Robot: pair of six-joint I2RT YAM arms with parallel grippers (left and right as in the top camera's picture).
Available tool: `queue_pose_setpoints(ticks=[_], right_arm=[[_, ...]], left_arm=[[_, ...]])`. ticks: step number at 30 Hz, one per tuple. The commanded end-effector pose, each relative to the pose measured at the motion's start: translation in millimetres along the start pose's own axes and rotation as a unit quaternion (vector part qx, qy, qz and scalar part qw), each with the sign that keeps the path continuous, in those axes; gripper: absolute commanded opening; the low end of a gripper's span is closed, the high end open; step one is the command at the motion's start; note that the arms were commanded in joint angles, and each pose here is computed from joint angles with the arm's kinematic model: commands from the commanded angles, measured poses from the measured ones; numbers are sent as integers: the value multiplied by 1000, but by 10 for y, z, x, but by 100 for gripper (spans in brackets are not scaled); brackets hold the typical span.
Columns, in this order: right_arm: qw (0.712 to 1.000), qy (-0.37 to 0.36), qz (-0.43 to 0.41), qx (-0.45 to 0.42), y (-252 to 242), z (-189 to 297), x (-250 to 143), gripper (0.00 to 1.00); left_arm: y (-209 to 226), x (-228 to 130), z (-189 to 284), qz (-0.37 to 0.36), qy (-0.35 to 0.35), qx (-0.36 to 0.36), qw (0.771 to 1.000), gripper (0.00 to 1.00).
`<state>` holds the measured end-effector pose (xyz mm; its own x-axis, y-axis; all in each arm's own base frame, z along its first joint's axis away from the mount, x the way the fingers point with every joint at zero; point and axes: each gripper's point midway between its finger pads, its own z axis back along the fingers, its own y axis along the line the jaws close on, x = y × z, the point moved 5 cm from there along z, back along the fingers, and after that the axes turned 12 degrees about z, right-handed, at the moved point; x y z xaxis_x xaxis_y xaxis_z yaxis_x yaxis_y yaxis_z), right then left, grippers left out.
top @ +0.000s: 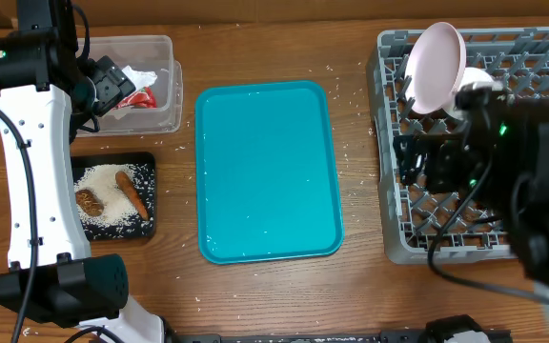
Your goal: Sort waste into correct bins and load items into the dishwasher
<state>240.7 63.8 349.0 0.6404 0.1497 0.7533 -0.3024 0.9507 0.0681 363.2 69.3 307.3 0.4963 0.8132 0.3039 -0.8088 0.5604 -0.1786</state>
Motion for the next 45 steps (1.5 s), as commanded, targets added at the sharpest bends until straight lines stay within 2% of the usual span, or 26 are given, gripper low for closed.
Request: queue_pose_setpoints(ticks=[1, 8, 14, 20, 28, 35, 45], right_arm=[[999, -30, 23, 3, -23, -191, -346, 100], [986, -163, 27, 9, -123, -510, -945, 100], [953, -297, 55, 7, -168, -625, -1263, 100], [926, -369, 73, -15, -223, -661, -1441, 100], [917, -390, 64, -58, -324, -603, -1496, 100], [931, -343, 25, -118, -512, -678, -1691, 100], [931, -340, 18, -134, -556, -677, -1705, 100]], left_arm=[[4, -3, -40, 8, 4, 4, 1000, 100], [4, -3, -40, 8, 4, 5, 1000, 100], [4, -3, -40, 8, 4, 4, 1000, 100], [4, -3, -40, 8, 4, 5, 1000, 100], [4, -3, -40, 8, 4, 4, 1000, 100], [4, -3, -40, 8, 4, 4, 1000, 100], [4, -3, -40, 8, 4, 4, 1000, 100]])
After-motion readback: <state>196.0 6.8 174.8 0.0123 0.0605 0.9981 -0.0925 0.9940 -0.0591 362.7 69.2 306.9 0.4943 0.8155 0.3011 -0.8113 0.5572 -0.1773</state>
